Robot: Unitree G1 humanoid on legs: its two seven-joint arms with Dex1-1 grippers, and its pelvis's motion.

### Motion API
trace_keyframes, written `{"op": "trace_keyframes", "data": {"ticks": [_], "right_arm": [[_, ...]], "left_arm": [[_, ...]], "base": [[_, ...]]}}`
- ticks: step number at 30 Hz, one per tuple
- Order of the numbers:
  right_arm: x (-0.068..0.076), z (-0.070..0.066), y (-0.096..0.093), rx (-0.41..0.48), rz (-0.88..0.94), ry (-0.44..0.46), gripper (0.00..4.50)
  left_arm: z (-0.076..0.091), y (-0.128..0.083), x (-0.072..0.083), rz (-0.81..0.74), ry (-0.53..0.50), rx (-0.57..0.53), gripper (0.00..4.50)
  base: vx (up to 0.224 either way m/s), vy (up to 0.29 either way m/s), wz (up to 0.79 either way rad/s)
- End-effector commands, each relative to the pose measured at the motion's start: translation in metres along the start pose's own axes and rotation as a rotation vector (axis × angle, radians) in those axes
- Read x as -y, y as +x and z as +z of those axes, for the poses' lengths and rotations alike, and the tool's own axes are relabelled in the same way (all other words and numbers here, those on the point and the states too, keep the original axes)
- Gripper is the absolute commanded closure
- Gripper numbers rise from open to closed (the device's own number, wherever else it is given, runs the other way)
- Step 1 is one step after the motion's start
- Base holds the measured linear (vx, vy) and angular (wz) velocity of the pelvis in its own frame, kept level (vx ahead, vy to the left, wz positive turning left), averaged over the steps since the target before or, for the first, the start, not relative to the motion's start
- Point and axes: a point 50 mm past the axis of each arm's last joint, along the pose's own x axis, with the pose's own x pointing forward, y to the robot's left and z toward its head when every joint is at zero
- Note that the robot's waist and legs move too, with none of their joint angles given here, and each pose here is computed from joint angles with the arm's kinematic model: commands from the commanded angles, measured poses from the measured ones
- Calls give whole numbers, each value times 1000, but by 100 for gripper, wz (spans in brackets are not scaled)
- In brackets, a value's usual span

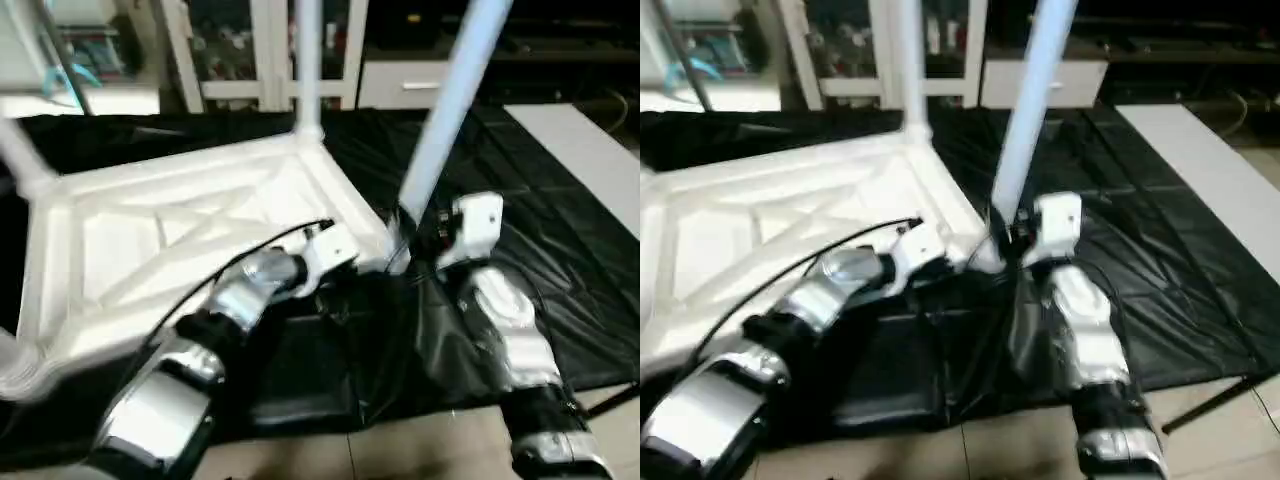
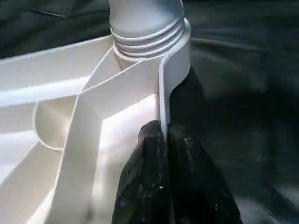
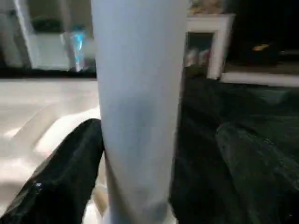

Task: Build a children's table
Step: Rotate leg to tighten

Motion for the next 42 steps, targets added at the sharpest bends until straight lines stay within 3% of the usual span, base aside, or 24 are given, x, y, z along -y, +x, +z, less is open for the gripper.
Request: {"op": "trace_keyframes", "data": {"ticks": [1, 4, 9, 13, 18, 22, 23, 33, 42], "right_arm": [[4, -3, -13, -64, 140, -1, 24], [0, -6, -27, -137, 340, -31, 24], [-5, -7, -39, -200, 548, -46, 24], [-7, -11, -42, -258, 631, -54, 24], [-7, -22, -49, -432, 792, -155, 24], [-5, -23, -48, -451, 794, -178, 24], [-3, -23, -46, -451, 786, -179, 51], [-2, -17, -42, -413, 794, -145, 140], [-5, -24, -47, -428, 817, -98, 176]], "left_arm": [[-18, 0, 28, -247, -22, -15, 450], [-26, -9, 41, -425, 1, -50, 450], [-31, -18, 51, -588, -17, -92, 450], [-32, -19, 51, -589, 9, -111, 450], [-29, -18, 45, -535, 37, -129, 450], [-28, -19, 45, -535, 45, -139, 450], [-28, -19, 45, -531, 46, -139, 450], [-31, -21, 46, -539, 44, -152, 450], [-36, -24, 50, -572, 23, -185, 450]], "base": [[0, 0, 0], [0, 0, 0], [0, 0, 0], [0, 0, 0], [0, 0, 0], [0, 0, 0], [0, 0, 0], [0, 0, 0], [0, 0, 0]]}}
